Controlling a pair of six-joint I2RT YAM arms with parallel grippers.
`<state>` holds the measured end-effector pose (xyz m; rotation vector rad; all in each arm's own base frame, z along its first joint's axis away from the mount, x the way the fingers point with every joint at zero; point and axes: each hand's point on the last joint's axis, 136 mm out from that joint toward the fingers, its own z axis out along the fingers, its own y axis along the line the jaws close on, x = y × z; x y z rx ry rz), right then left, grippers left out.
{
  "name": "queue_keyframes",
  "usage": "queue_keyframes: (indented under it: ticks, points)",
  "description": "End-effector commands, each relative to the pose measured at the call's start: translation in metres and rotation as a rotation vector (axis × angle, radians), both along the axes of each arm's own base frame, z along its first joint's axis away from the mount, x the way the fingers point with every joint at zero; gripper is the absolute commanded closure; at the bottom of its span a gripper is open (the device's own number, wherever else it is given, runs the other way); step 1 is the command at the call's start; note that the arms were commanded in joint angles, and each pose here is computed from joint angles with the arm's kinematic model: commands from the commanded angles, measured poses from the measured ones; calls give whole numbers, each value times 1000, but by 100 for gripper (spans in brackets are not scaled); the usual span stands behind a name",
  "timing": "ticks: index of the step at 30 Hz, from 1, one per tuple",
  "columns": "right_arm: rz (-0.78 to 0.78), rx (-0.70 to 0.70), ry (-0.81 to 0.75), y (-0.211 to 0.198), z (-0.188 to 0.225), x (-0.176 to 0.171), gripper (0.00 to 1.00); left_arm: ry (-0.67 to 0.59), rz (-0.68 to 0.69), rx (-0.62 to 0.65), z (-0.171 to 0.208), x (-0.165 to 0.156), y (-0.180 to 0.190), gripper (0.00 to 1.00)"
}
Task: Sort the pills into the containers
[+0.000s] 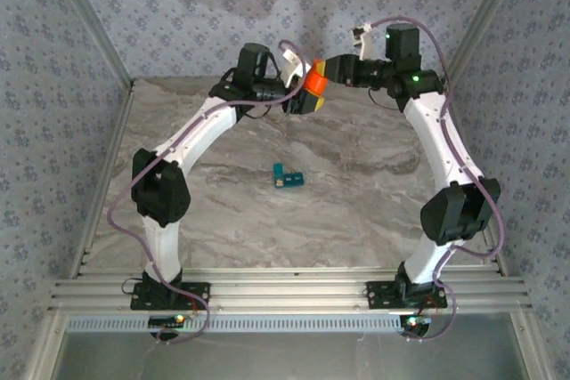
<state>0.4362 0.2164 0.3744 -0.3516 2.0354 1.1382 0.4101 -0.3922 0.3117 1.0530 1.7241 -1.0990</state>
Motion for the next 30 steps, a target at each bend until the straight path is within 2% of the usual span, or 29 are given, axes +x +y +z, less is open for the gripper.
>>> queue_keyframes:
  ticks: [1,7,17,25,30]
  points:
    - [11,-18,62,23,-18,-15,68,-281,73,-167,88,-10,-8,100]
    - [-30,-23,74,20,-25,-11,68,-299,110,-197,88,-12,-12,100]
    - [-51,11,58,10,-9,-3,62,-295,114,-188,82,-11,-11,100]
    - [-68,53,14,-5,23,3,48,-271,115,-174,74,-4,-5,100]
    - [-39,90,-29,-16,49,-2,27,-246,92,-169,69,-1,0,100]
